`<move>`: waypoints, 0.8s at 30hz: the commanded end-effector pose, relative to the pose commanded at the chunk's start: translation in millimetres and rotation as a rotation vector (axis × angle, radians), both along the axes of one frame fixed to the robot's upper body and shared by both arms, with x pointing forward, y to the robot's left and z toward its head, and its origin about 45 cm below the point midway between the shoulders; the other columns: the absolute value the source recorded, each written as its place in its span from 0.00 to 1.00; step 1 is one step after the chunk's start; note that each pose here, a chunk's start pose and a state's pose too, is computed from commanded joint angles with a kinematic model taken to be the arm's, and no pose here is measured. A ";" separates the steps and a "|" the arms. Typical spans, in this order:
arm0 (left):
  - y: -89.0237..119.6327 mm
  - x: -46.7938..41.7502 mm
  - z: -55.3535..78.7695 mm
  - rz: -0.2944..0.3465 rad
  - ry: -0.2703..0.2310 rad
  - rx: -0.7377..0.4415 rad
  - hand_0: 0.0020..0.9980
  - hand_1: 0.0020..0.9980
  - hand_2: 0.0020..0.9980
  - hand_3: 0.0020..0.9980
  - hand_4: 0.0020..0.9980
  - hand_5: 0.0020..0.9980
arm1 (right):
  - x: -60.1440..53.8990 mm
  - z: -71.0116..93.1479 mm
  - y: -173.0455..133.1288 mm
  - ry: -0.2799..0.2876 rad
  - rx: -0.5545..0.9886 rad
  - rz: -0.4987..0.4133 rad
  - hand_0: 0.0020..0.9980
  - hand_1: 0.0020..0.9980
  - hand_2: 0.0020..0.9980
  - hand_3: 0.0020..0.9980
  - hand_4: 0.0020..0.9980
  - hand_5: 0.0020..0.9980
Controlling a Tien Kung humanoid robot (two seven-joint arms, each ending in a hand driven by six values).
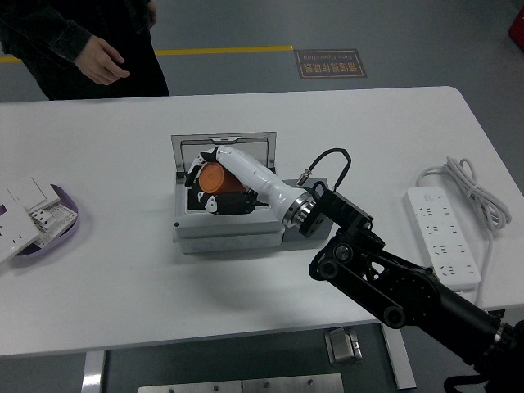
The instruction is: Pick up the cylinder from the cube,place it in the box,flap close box
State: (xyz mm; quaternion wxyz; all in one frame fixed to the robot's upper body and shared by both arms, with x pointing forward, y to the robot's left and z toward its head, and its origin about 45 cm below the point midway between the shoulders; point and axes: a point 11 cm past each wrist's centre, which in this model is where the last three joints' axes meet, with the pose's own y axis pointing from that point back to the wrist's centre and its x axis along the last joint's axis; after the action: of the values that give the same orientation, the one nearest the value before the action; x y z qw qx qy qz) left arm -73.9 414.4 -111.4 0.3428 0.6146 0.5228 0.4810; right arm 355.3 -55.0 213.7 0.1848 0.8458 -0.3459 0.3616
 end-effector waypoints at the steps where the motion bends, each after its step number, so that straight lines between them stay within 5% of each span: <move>1: 0.2 0.1 0.1 0.000 0.000 0.000 0.63 0.63 0.61 0.65 0.72 0.25 | 0.2 -1.9 2.2 -0.012 -0.041 0.002 0.10 0.25 0.43 0.34 0.02 0.00; 15: 0.1 0.5 0.0 -0.003 0.002 0.000 0.63 0.63 0.61 0.65 0.72 0.25 | 19.1 -15.6 -5.2 -0.221 -0.373 -0.131 0.10 0.27 0.44 0.37 0.05 0.00; 16: 0.2 0.6 0.1 -0.004 0.002 0.001 0.63 0.63 0.61 0.65 0.72 0.25 | 18.6 -15.8 -4.3 -0.226 -0.374 -0.133 0.12 0.35 0.49 0.51 0.36 0.00; 20: 0.6 1.0 0.1 -0.005 0.002 0.001 0.63 0.63 0.61 0.65 0.72 0.25 | 16.8 -16.7 -1.1 -0.232 -0.376 -0.135 0.12 0.35 0.49 0.51 0.36 0.00; 21: 0.6 1.1 0.2 -0.005 0.001 0.002 0.63 0.63 0.61 0.65 0.72 0.25 | 16.6 -16.7 -0.9 -0.233 -0.376 -0.136 0.28 0.50 0.56 0.63 0.53 0.00; 24: 0.7 1.0 0.2 -0.006 0.002 0.001 0.63 0.63 0.61 0.65 0.72 0.25 | 16.5 -17.0 -0.5 -0.230 -0.377 -0.137 0.28 0.50 0.56 0.63 0.53 0.00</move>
State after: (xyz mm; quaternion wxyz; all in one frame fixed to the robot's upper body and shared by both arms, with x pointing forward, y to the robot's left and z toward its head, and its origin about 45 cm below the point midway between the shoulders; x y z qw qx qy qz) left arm -72.9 415.1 -111.3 0.3433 0.6171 0.5209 0.4796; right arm 371.8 -55.5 196.7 0.3229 0.7240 -0.3478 0.5006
